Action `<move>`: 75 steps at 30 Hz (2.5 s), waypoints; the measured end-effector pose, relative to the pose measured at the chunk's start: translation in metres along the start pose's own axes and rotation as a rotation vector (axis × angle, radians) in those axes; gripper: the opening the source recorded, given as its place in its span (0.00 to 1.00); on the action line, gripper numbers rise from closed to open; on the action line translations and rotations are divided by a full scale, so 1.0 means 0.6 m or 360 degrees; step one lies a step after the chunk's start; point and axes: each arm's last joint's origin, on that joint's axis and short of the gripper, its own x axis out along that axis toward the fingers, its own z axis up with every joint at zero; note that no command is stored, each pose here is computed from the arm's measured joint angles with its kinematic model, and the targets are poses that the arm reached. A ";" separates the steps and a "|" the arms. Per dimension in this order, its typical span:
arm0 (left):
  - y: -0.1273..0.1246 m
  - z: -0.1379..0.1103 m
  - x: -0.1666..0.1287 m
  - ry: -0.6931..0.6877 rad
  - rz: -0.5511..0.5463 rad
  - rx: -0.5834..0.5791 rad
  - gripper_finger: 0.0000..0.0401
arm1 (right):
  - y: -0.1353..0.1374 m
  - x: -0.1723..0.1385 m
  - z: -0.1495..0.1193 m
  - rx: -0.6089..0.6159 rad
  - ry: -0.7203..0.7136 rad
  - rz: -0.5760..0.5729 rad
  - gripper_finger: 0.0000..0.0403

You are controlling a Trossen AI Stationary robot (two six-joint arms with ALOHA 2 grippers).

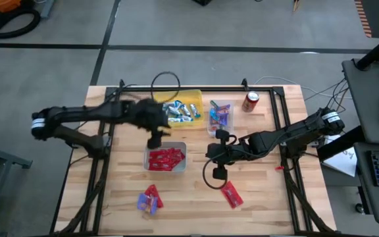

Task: Sort candy
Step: Put the blue candy into the transparent bin

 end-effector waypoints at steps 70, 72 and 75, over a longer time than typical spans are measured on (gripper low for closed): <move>-0.472 -0.262 0.077 0.0927 0.0013 0.0192 0.50 | 0.003 0.000 -0.002 0.0062 0.0028 0.0060 0.02; -0.471 -0.260 0.078 0.0855 0.0063 0.0213 0.49 | 0.003 0.000 -0.002 0.0070 0.0027 0.0059 0.02; -0.471 -0.260 0.082 0.0814 0.0079 0.0271 0.49 | 0.003 0.000 -0.002 0.0095 0.0027 0.0058 0.02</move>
